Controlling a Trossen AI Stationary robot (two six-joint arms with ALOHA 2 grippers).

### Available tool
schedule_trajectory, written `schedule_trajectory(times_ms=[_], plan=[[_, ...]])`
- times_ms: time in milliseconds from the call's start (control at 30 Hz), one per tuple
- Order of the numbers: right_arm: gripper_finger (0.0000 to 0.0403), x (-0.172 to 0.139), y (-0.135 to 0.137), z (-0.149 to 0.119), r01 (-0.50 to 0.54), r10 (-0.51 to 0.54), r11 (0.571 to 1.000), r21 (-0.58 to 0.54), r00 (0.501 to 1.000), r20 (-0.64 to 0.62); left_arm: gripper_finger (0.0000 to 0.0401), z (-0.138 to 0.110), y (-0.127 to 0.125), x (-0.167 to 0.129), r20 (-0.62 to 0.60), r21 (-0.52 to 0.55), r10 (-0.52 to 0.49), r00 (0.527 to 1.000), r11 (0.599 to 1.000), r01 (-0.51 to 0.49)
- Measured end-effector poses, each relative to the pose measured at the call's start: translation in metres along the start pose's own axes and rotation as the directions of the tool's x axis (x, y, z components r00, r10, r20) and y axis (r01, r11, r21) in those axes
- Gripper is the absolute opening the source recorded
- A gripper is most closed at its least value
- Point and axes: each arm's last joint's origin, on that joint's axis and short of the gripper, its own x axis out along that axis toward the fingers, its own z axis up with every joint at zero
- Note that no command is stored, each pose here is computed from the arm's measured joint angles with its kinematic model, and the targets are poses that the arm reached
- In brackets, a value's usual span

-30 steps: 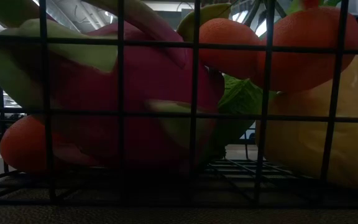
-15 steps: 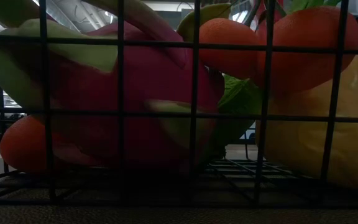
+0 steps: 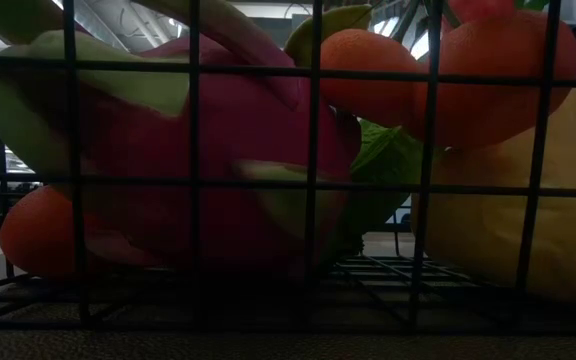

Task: Build produce basket
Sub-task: Put the carrot into the black mesh basket, then put the eggplant into the black mesh basket

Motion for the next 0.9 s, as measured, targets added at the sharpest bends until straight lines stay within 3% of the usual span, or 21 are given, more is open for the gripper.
schedule_trajectory(times_ms=[200,633,900], plan=[[0.0,0.017,-0.003,-0.007,-0.01,0.01,1.0,0.0,0.999,-0.037,0.0084,0.0,0.0,0.0,0.0,0.002,0.0,1.0,1.0,0.0],[0.0003,0.018,-0.003,-0.008,-0.041,0.04,0.999,-0.009,0.995,-0.091,0.0084,0.0,0.001,0.0,0.002,0.003,0.022,1.0,1.0,-0.022],[0.0074,0.017,-0.001,-0.007,-0.093,0.085,0.994,-0.05,0.986,-0.146,0.0084,0.0,0.001,0.0,0.002,0.002,0.022,1.0,1.0,-0.022]])
